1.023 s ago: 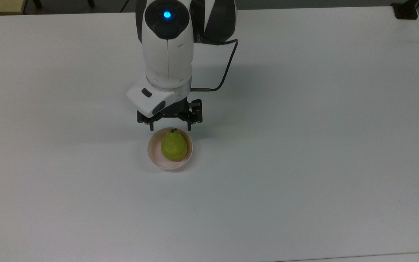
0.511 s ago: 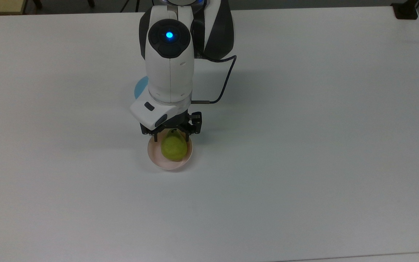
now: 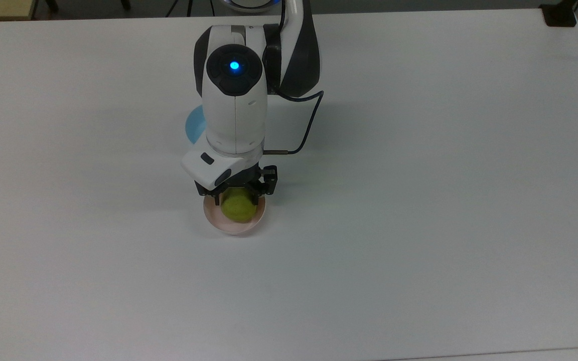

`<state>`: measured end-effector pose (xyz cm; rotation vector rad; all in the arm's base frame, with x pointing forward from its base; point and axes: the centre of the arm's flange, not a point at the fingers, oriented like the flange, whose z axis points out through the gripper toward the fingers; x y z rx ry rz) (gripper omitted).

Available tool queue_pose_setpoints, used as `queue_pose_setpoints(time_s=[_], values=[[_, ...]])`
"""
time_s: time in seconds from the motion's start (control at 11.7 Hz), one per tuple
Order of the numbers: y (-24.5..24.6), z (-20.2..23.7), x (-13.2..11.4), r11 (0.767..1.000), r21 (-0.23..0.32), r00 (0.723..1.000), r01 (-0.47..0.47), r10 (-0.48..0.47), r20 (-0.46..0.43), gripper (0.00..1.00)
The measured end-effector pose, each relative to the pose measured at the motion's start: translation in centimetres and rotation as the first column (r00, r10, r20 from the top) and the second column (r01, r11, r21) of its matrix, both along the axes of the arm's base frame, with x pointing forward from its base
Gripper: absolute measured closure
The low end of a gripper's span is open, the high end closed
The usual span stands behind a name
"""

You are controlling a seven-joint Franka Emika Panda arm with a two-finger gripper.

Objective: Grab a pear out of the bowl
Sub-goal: 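Close the gripper around the green pear inside the pink bowl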

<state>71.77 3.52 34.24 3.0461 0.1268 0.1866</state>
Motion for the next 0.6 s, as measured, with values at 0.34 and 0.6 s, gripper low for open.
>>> queue_pose_setpoints(time_s=[0.34,0.6], values=[[0.04,0.14,0.16,1.0,0.0,1.0,-0.002,0.002,0.014,0.39],[0.09,0.62,0.3,1.0,0.001,1.0,-0.003,0.003,0.023,0.39]])
